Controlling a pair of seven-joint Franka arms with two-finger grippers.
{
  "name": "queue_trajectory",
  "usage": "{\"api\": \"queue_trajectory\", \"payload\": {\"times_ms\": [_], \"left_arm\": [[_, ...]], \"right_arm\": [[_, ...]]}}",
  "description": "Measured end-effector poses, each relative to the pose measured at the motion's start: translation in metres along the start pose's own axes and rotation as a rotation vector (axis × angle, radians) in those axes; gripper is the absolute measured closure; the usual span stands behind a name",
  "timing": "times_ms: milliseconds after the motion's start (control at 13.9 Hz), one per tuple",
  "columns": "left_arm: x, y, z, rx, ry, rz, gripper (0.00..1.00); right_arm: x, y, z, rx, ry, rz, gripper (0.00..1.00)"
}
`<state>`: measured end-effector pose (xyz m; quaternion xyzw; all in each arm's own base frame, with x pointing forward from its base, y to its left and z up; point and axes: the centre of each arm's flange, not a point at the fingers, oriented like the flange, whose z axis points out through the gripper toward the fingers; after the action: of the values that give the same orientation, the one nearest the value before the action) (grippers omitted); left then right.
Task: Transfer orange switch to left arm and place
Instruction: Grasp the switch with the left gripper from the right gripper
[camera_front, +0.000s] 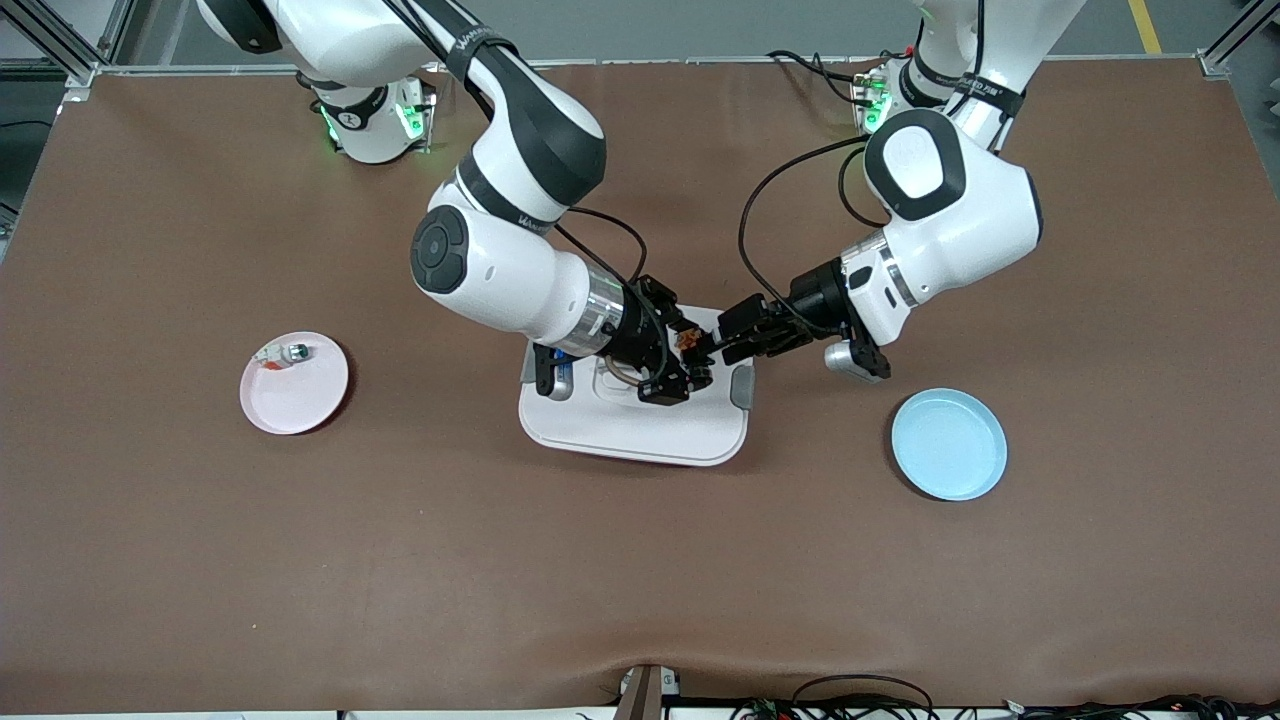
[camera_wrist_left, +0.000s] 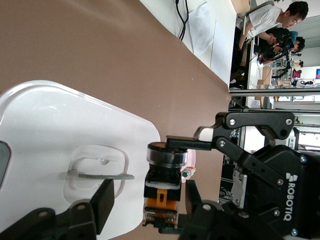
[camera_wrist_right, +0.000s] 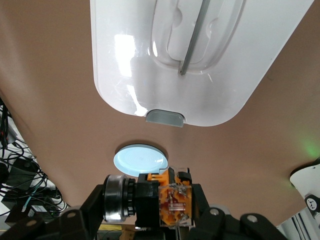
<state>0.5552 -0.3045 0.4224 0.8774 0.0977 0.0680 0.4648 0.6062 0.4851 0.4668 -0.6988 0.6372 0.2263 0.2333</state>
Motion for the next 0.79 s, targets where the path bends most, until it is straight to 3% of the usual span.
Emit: {"api": "queue_trajectory", "payload": {"times_ms": [359, 503, 646, 790], "left_arm": [[-0.002, 0.0, 0.017, 0.002, 0.008, -0.002, 0.39], [-0.002, -0.001, 0.018, 0.002, 0.008, -0.002, 0.45], [-0.002, 0.0, 0.018, 0.002, 0.009, 0.008, 0.66], [-0.002, -0.001, 0.018, 0.003, 0.008, 0.017, 0.65]], "right_arm": [[-0.001, 0.001, 0.004, 0.003, -0.005, 0.001, 0.28], [-0.001, 0.0, 0.005, 0.007, -0.006, 0.002, 0.28], [0.001, 0.0, 0.01, 0.003, -0.005, 0.004, 0.28], [0.001, 0.0, 0.012, 0.003, -0.006, 0.006, 0.28]]}}
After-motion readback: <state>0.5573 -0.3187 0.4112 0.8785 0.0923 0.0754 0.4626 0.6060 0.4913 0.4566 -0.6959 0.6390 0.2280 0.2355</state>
